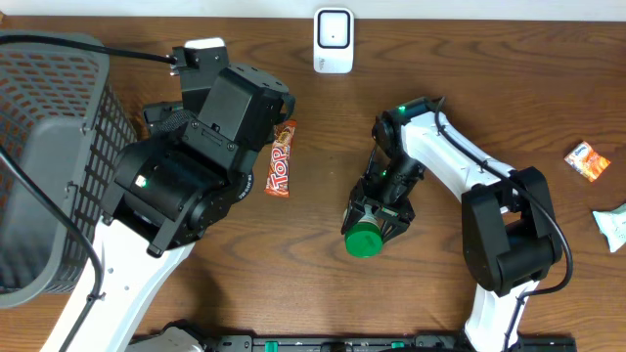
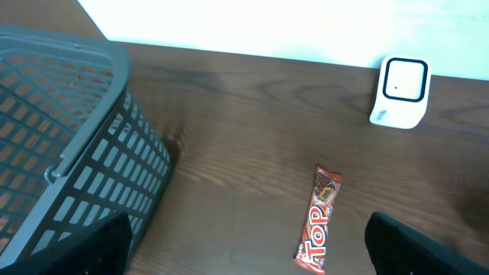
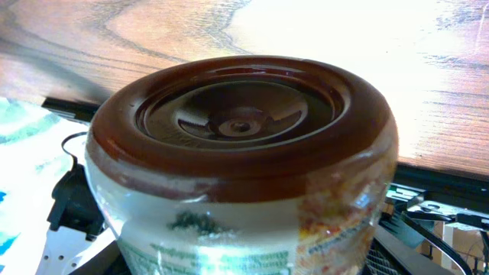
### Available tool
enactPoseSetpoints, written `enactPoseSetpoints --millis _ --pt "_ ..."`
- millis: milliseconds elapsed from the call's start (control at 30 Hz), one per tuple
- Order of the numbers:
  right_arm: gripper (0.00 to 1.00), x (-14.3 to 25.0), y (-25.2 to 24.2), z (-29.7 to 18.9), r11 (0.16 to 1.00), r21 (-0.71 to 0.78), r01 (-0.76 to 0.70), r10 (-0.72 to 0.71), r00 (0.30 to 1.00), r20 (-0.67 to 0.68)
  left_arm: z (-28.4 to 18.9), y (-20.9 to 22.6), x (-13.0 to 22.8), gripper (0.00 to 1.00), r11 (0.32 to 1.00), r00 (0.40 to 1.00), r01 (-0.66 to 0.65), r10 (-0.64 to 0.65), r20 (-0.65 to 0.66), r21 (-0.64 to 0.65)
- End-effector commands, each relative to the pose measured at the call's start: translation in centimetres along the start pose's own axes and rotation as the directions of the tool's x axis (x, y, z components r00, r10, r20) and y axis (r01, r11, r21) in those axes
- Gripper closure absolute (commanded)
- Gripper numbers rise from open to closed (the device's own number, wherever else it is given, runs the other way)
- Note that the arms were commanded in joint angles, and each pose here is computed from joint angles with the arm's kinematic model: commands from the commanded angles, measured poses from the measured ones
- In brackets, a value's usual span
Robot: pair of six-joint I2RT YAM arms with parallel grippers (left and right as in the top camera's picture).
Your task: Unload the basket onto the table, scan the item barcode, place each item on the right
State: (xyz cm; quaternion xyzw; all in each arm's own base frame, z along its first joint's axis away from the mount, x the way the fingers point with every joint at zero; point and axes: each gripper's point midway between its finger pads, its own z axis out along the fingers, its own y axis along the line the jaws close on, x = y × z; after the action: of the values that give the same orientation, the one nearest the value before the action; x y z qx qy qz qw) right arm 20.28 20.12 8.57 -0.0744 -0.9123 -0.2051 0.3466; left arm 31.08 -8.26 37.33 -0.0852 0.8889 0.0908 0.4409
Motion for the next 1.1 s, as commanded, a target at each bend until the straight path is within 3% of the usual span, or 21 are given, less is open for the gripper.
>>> enactPoseSetpoints --millis 0,467,933,1000,1067 --pt "0.49 0.7 -0.4 0.9 1.000 -0.017 -0.015 0.014 0.999 -0.051 -0.1 0.4 -0.4 0.02 1.000 1.000 0.001 0.000 0.013 -0.013" --pt "0.46 3.5 -0.9 2.0 0.994 -0.071 -0.084 0.066 0.971 -0.230 -0.1 0.4 -0.4 0.02 1.000 1.000 0.001 0.000 0.013 -0.013" --pt "0.49 2.6 -2.4 5.2 0.981 -0.086 -0.171 0.132 0.930 -0.342 -0.1 0.4 -0.4 0.02 1.000 1.000 0.001 0.000 0.013 -0.013" --pt "0.46 2.5 -2.5 5.3 0.981 -0.085 -0.176 0.137 0.928 -0.348 -0.1 0.4 -0.4 0.02 1.000 1.000 0.001 0.000 0.013 -0.013" --pt "0.32 2.3 -2.5 5.3 0.980 -0.089 -0.177 0.136 0.929 -0.344 -0.1 0.4 -0.4 0.02 1.000 1.000 0.001 0.000 0.013 -0.013"
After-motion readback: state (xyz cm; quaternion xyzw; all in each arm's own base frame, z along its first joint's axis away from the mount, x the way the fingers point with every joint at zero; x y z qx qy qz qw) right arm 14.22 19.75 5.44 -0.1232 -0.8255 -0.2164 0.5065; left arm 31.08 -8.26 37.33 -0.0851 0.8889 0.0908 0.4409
